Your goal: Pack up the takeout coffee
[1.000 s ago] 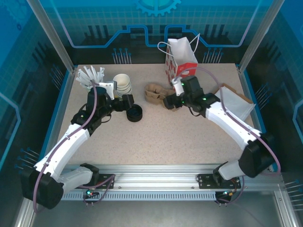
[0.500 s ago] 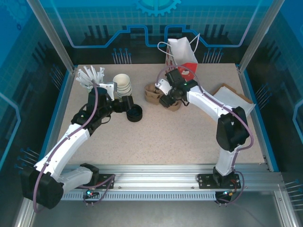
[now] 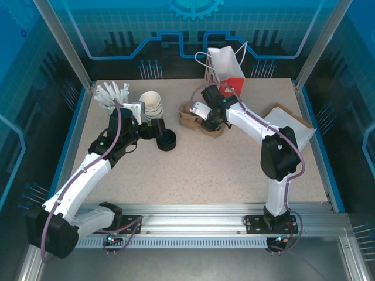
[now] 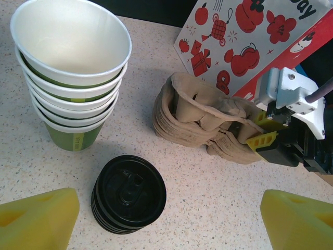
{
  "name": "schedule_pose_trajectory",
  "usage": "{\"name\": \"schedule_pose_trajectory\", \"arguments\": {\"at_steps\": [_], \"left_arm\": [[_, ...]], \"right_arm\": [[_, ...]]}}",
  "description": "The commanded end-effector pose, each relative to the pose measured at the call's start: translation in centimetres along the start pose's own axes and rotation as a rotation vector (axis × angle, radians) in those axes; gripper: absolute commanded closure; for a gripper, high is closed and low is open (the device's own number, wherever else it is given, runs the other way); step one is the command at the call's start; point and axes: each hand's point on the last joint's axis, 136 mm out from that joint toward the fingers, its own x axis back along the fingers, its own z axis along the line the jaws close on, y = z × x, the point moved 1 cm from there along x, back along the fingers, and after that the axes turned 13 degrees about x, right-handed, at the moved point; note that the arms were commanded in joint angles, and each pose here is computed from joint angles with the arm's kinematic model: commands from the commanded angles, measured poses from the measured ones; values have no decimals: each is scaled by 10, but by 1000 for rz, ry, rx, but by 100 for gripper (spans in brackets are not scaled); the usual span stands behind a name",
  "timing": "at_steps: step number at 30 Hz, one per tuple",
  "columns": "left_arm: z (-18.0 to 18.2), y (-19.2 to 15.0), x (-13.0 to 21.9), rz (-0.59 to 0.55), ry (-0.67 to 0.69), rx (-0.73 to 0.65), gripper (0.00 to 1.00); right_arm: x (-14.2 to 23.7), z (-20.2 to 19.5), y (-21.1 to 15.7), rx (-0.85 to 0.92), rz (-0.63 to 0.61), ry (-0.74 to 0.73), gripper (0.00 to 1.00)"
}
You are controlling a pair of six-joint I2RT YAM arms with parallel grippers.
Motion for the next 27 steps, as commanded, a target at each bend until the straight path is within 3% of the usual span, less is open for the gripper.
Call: {"name": "schedule_pose_trajectory", "arguments": {"at_steps": [1,15,21,27], "left_arm": [[-2,1,5,-13,-4,-26,8],[3,-6,3,-1,8,-23,8],[4,-6,3,-2,10,-18,8],[11,-6,2,-21,41,17,8]], "right_arm": [[0,-8,-4,34,37,-17,74],[-8,-6,3,63,51,-45,77],[0,-4,7,46,26,-44,67],[31,0,22,5,-92,-23,53]]}}
